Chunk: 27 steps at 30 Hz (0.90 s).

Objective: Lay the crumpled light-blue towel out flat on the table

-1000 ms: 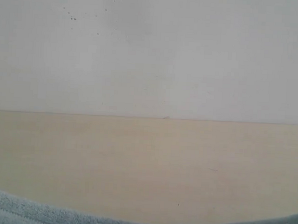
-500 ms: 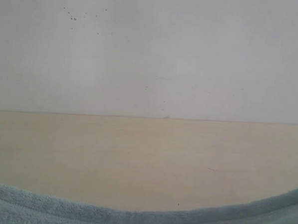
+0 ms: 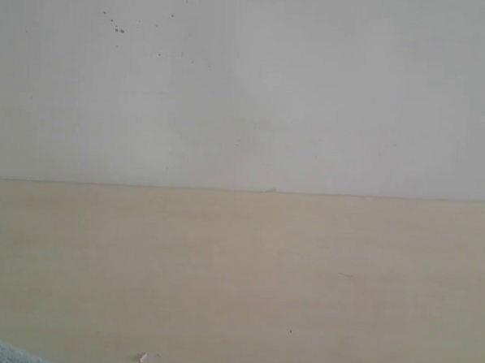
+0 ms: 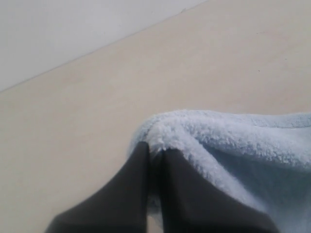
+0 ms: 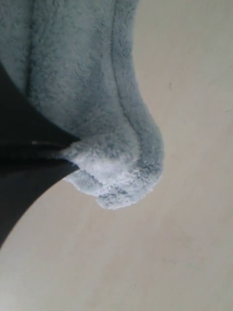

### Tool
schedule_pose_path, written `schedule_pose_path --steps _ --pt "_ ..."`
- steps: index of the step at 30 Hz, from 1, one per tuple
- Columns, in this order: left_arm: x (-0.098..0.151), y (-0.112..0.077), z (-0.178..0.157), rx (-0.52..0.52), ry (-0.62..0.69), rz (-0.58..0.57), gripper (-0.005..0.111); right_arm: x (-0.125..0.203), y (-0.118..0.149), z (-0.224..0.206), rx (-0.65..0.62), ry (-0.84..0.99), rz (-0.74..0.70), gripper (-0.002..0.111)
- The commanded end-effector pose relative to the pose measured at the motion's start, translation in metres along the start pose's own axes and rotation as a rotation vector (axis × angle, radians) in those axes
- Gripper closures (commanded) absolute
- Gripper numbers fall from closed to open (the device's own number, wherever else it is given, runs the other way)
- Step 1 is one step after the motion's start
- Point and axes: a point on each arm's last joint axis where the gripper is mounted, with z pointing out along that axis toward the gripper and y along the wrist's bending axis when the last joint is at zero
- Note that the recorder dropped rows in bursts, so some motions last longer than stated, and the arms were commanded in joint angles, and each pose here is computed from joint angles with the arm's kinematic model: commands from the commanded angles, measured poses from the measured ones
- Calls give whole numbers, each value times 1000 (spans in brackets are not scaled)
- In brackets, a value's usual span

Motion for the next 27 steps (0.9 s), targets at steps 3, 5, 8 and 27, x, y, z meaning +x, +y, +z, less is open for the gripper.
schedule_pose_path --steps 3,5,8,27 --pt "0 -1 2 11 1 -11 103 4 11 22 -34 -50 1 108" --pt "0 -1 2 11 1 -11 103 5 14 29 -49 -10 -4 108" --pt "0 -1 2 11 1 -11 103 3 16 35 -58 21 -12 108" --pt "0 -1 2 11 1 -11 103 -31 32 74 -146 -30 -2 61"
